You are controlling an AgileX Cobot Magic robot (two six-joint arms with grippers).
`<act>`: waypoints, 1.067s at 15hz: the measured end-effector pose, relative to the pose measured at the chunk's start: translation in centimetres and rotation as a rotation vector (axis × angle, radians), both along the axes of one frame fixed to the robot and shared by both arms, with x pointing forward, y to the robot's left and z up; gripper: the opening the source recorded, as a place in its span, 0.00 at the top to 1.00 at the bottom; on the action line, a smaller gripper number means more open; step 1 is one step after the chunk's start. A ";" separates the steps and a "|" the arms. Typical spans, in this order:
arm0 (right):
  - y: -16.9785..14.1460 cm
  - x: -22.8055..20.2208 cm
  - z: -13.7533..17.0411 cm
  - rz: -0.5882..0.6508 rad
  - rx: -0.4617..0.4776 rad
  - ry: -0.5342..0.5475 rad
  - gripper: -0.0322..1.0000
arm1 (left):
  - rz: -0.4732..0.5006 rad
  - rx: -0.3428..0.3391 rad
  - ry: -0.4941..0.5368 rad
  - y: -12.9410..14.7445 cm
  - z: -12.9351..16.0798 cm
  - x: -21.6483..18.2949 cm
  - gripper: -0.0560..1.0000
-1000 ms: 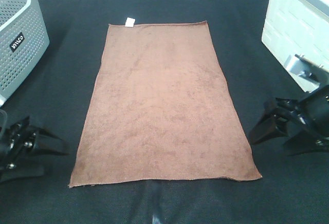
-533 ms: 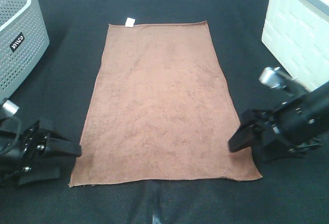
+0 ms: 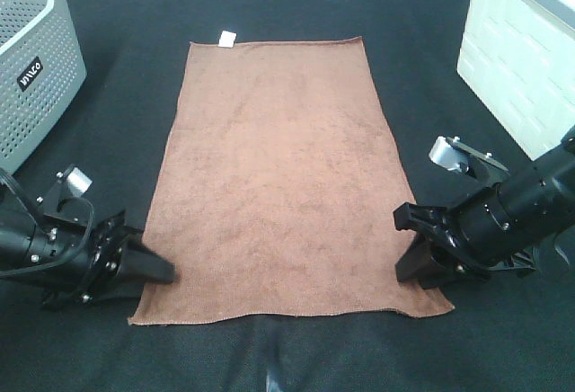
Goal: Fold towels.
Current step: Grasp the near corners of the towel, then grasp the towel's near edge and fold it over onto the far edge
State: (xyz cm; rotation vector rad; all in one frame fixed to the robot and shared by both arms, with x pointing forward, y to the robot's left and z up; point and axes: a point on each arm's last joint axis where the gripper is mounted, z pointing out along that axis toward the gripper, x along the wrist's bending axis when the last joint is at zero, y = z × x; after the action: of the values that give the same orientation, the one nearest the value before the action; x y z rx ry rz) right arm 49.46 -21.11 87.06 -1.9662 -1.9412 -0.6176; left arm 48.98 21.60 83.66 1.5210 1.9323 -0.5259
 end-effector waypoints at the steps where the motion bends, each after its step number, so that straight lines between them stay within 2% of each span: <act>1: -0.1 0.0 -0.1 -0.004 -0.007 -0.003 0.82 | -0.002 0.011 0.003 0.1 -0.1 0.0 0.79; 2: -0.1 0.0 -0.1 -0.005 -0.008 -0.004 0.93 | -0.014 0.018 0.004 0.1 -0.2 -0.1 0.89; 3: -0.1 0.0 -0.1 -0.005 -0.008 -0.004 0.97 | -0.034 0.028 0.001 0.0 -0.3 -0.2 0.94; 9: 0.0 0.0 1.8 -0.011 0.006 -0.053 0.97 | -0.088 0.053 -0.006 0.1 0.1 -0.4 0.95; 13: 0.1 -0.8 3.8 0.023 0.037 -0.043 0.97 | -0.092 0.075 -0.039 1.2 2.5 -0.6 0.95; 16: 0.2 -2.1 4.7 0.048 0.067 -0.024 0.97 | -0.110 0.085 -0.041 1.6 3.5 -2.8 0.95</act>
State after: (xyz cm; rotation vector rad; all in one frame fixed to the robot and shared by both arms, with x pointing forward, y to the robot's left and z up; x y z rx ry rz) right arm 47.41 -20.90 91.75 -1.8751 -1.9497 -0.6867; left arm 46.18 23.18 87.18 1.6863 1.8695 -0.4610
